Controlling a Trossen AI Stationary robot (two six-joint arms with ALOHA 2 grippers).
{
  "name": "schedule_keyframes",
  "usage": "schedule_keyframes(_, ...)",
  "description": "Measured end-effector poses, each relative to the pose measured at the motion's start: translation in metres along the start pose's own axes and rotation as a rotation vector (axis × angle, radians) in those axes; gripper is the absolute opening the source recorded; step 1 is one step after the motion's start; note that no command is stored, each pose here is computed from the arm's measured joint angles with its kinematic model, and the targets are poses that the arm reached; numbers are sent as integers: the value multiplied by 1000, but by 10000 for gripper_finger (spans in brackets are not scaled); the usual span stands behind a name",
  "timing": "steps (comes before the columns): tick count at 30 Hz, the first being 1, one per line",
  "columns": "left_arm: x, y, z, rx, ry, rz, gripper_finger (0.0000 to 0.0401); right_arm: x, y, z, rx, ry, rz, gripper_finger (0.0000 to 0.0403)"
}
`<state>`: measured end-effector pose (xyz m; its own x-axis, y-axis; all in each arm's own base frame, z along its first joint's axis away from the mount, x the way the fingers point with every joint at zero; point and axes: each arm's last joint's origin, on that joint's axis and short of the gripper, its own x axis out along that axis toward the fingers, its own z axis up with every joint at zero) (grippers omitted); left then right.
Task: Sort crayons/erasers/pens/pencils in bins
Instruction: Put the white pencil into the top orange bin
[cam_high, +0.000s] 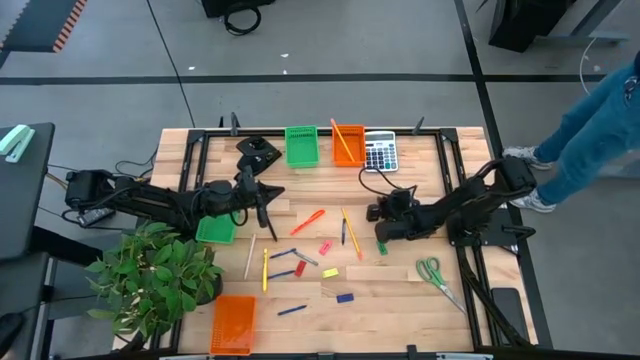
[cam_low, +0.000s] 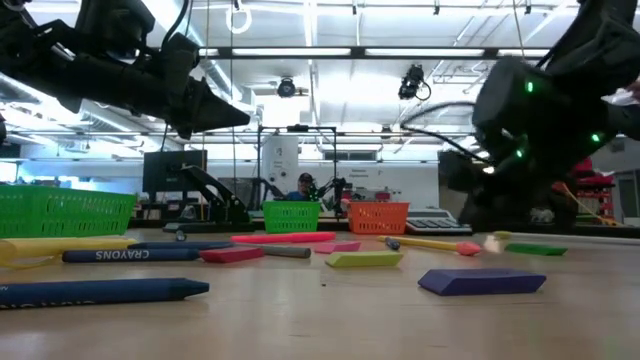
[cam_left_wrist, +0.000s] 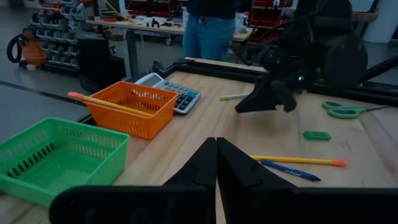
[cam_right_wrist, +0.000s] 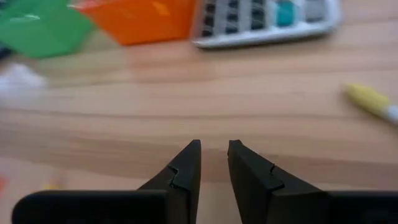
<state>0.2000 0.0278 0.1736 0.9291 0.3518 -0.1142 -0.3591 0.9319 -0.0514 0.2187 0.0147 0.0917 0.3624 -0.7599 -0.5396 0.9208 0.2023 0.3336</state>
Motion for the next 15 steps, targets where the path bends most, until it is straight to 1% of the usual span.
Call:
schedule_keyframes(2, 0, 0, 0, 0, 0, 0, 12, -4, 8, 7, -39, -18, 54, 88)
schedule_keyframes(3, 0, 0, 0, 0, 0, 0, 11, -7, 11, 12, -84, -26, 74, 88)
schedule_keyframes(7, 0, 0, 0, -3, 4, 0, 18, -23, 15, 35, -345, -67, 112, 88)
schedule_keyframes(11, 0, 0, -1, -2, 10, 0, 25, -35, 3, 53, -572, -74, 83, 87)
schedule_keyframes(13, 0, 0, -1, 0, 10, 0, 26, -38, -7, 56, -630, -74, 78, 84)
schedule_keyframes(15, 0, 0, -1, 0, 12, -1, 23, -38, -18, 55, -637, -72, 82, 80)
